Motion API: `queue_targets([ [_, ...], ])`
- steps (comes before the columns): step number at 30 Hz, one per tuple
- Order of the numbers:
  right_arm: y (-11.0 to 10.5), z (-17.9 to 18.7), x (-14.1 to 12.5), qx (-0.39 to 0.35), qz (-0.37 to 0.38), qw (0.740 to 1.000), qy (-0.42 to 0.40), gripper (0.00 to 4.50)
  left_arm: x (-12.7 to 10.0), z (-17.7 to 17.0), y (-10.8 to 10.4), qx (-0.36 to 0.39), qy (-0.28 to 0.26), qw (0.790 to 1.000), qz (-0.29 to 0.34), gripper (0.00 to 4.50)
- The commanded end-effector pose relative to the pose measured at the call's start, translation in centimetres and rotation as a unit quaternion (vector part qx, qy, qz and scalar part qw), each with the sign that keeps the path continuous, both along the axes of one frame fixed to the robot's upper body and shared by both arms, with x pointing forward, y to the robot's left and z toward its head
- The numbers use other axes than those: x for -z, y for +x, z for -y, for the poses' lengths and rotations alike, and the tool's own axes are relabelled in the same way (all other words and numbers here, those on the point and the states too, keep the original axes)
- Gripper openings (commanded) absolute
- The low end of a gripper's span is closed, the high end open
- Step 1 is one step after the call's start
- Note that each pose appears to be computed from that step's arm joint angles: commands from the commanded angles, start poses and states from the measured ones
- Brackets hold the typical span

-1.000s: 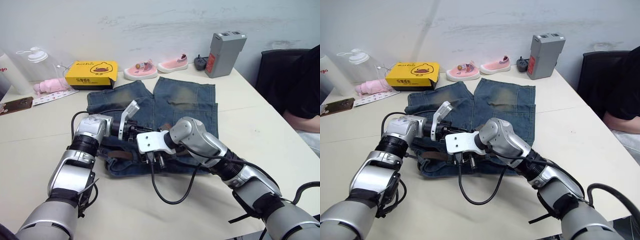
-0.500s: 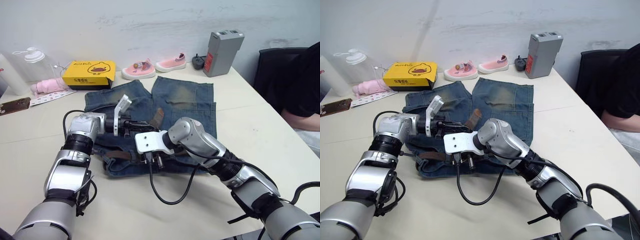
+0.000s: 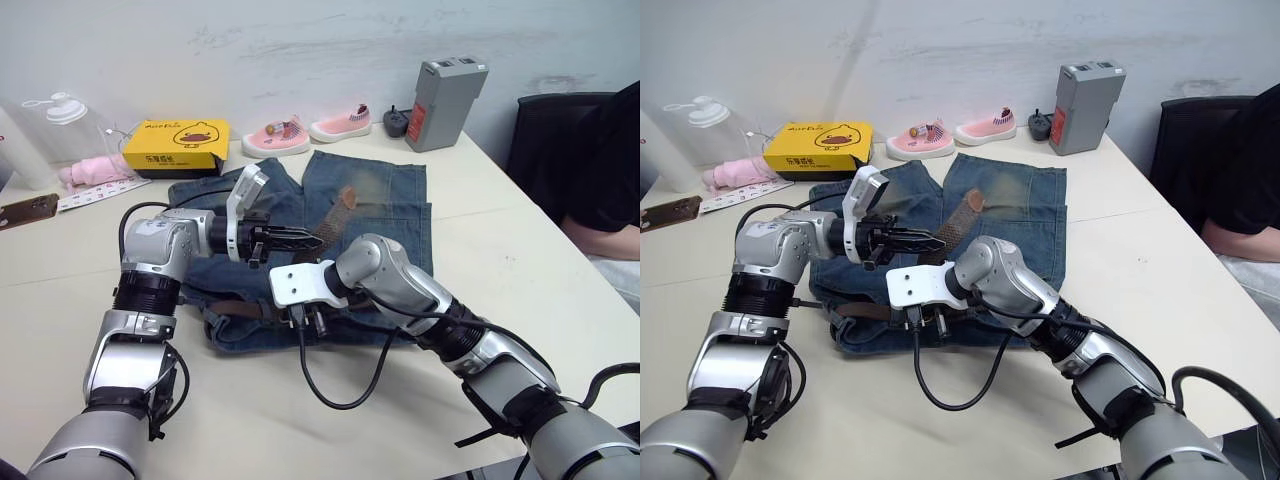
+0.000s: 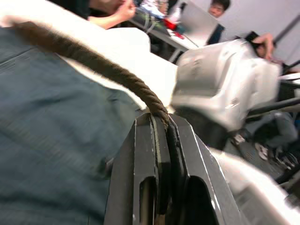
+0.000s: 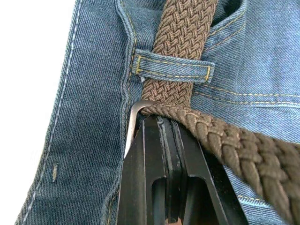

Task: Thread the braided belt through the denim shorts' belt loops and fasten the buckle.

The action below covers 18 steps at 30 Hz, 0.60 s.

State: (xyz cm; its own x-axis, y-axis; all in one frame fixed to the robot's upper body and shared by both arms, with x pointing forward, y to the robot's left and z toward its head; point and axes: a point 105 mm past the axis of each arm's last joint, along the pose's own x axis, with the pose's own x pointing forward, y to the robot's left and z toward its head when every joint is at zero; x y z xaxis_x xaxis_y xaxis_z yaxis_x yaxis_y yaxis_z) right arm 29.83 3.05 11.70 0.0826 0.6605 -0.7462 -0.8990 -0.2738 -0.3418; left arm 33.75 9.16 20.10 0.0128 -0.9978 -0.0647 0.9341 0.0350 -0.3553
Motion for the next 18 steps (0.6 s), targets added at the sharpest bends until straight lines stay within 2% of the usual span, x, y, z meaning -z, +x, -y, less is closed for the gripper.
queue_targets([
  [1, -2.7, 2.6, 8.5, 0.006, -0.115, 0.985, -0.126, 0.0, -6.7, 2.0, -1.3, 0.059, -0.069, 0.99, 0.105, 0.05],
  [9, -3.1, 2.6, 8.6, -0.005, -0.117, 0.984, -0.132, 0.0, -8.0, 5.2, -2.1, 0.111, -0.091, 0.982, 0.123, 0.05],
  [18, -3.3, 2.6, 8.8, -0.009, -0.116, 0.984, -0.133, 0.0, -9.1, 7.7, -2.3, 0.132, -0.11, 0.976, 0.132, 0.05],
])
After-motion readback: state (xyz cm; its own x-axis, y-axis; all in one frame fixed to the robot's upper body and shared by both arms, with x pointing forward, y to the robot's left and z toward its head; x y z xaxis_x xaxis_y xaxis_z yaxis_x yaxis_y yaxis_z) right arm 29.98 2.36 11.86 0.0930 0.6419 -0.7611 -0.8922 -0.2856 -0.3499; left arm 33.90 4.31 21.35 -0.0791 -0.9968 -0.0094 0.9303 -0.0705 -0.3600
